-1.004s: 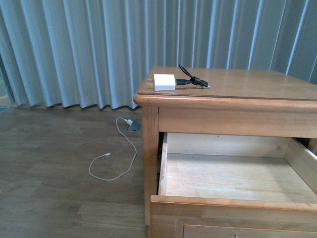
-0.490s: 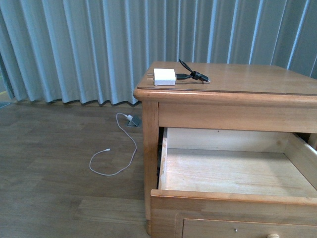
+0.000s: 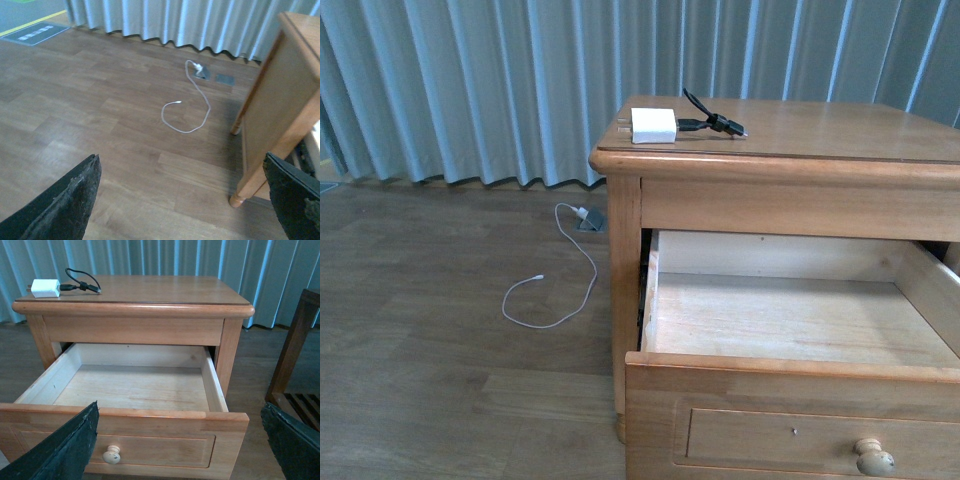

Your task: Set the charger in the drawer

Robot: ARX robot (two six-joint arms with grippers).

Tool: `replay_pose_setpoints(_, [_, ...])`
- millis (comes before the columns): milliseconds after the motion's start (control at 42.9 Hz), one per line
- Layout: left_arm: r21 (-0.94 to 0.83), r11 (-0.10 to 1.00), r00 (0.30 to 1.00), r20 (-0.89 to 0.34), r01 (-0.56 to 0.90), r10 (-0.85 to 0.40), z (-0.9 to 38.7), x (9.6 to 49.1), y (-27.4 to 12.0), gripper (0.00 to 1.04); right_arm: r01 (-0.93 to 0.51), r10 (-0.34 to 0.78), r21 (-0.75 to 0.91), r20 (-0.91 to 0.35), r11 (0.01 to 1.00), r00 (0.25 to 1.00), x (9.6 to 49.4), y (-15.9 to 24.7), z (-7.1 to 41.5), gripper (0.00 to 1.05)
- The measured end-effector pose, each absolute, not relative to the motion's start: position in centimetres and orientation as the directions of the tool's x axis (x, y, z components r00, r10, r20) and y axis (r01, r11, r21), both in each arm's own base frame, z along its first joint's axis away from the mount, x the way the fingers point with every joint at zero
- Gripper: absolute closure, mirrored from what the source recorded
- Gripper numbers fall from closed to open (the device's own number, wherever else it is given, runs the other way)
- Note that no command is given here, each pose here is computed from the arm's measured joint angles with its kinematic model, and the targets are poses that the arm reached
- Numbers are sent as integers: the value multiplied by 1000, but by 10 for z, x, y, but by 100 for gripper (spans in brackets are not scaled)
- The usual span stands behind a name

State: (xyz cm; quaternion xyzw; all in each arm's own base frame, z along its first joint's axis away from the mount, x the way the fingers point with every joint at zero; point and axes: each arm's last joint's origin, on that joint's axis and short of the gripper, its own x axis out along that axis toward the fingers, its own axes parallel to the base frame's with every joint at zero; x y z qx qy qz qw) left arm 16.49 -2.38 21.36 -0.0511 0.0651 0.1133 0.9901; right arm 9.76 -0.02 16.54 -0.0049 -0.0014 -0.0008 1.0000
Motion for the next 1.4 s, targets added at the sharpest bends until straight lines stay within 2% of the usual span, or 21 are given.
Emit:
replay_pose_setpoints(187, [28,999,987,-157,-18,22,247,238,-56,6,2,-2,-10,3,1000,1000,98,0,165,8])
replay_pose_setpoints(350, [117,993,989,-145,30,-13,262,317,-86,6,2,-2,-10,3,1000,1000,98,0,165,8])
replay_pose_setpoints(467, [115,989,992,-104,88,-76,265,353,-109,6,2,-2,-10,3,1000,1000,98,0,165,8])
replay_pose_setpoints(723, [82,971,974,-62,223,-218,257,406,-158,6,2,-2,-10,3,1000,1000,98,0,165,8])
replay_pose_setpoints(933, [39,962,962,-38,270,-269,246,440,-177,6,2,-2,-10,3,1000,1000,98,0,165,8])
replay_pose_setpoints(1400, [-8,936,935,-34,352,-352,230,464,-195,6,2,-2,-10,3,1000,1000,98,0,165,8])
